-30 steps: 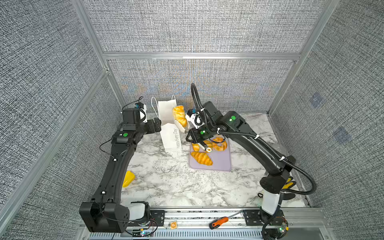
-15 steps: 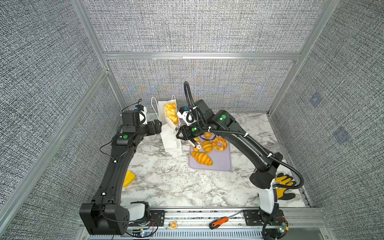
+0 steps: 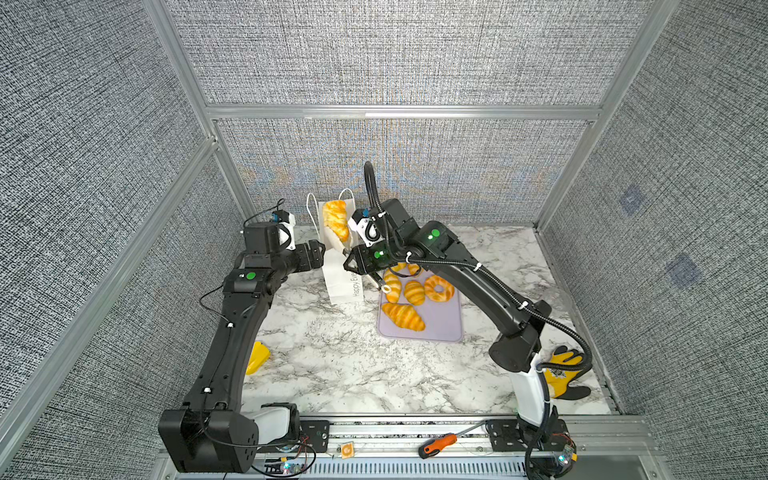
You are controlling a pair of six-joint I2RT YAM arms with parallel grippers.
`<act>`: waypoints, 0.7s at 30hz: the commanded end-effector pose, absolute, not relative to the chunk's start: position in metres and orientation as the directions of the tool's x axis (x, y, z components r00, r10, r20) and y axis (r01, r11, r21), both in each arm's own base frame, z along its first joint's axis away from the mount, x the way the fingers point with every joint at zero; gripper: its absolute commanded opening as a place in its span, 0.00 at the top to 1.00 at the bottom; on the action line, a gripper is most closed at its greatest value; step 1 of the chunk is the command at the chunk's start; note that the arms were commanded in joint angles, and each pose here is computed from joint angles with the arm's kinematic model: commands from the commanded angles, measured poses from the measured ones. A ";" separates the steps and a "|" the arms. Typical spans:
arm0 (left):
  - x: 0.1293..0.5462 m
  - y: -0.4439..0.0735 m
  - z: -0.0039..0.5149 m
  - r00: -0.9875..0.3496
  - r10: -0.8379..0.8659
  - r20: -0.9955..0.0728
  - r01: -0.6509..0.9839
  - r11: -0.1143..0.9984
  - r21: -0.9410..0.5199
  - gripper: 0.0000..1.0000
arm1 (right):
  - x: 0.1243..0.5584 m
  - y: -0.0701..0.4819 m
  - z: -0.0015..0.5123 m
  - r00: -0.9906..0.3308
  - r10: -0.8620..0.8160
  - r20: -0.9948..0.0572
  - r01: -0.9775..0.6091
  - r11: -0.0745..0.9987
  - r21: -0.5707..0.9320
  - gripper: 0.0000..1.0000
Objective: Place the fake bread into the paper bag
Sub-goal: 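Carry the bread in the tongs over the paper bag opening with the right gripper, then lower the braided bread into the bag and open the tongs with the right gripper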
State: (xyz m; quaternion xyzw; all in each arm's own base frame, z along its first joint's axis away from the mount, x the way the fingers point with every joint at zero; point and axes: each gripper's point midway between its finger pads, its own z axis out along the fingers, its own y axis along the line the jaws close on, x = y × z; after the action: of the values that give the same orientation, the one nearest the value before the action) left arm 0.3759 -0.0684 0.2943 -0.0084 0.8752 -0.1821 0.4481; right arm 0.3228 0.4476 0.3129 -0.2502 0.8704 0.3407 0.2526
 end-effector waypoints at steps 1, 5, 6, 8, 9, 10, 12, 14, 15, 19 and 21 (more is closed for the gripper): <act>0.378 -0.072 0.300 -0.579 -0.181 -0.795 0.173 0.926 -0.337 0.10 | 0.335 0.449 0.315 -0.751 -0.217 -0.623 -0.581 0.666 0.468 0.65; 0.379 -0.077 0.300 -0.578 -0.196 -0.792 0.190 0.912 -0.365 0.10 | 0.339 0.443 0.304 -0.770 -0.234 -0.594 -0.557 0.700 0.446 0.65; 0.379 -0.079 0.301 -0.578 -0.200 -0.791 0.197 0.907 -0.373 0.11 | 0.340 0.441 0.302 -0.772 -0.236 -0.590 -0.552 0.709 0.438 0.65; 0.379 -0.082 0.302 -0.579 -0.205 -0.789 0.211 0.897 -0.388 0.11 | 0.343 0.436 0.299 -0.778 -0.239 -0.581 -0.541 0.725 0.427 0.65; 0.379 -0.083 0.303 -0.578 -0.205 -0.790 0.219 0.894 -0.391 0.12 | 0.344 0.434 0.297 -0.781 -0.239 -0.576 -0.536 0.731 0.423 0.64; 0.380 -0.085 0.305 -0.574 -0.203 -0.793 0.232 0.889 -0.395 0.12 | 0.345 0.432 0.297 -0.783 -0.237 -0.575 -0.532 0.734 0.422 0.64; 0.380 -0.089 0.305 -0.575 -0.206 -0.792 0.246 0.879 -0.408 0.12 | 0.345 0.430 0.299 -0.783 -0.234 -0.576 -0.528 0.739 0.418 0.62; 0.380 -0.092 0.304 -0.581 -0.210 -0.786 0.258 0.869 -0.423 0.13 | 0.344 0.428 0.302 -0.780 -0.235 -0.580 -0.531 0.739 0.415 0.62; 0.380 -0.093 0.304 -0.582 -0.213 -0.785 0.258 0.867 -0.427 0.14 | 0.343 0.427 0.302 -0.780 -0.236 -0.580 -0.531 0.739 0.414 0.62; 0.381 -0.093 0.306 -0.579 -0.224 -0.784 0.259 0.861 -0.437 0.14 | 0.342 0.423 0.300 -0.785 -0.243 -0.570 -0.525 0.750 0.403 0.60; 0.381 -0.094 0.307 -0.577 -0.224 -0.785 0.261 0.861 -0.437 0.14 | 0.342 0.419 0.297 -0.787 -0.247 -0.565 -0.518 0.763 0.387 0.59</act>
State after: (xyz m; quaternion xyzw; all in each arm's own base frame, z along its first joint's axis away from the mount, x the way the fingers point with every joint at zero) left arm 0.3781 -0.0907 0.2976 0.0054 0.8586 -0.2526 0.4461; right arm 0.3413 0.4259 0.2938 -0.2143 0.9029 0.2845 0.2408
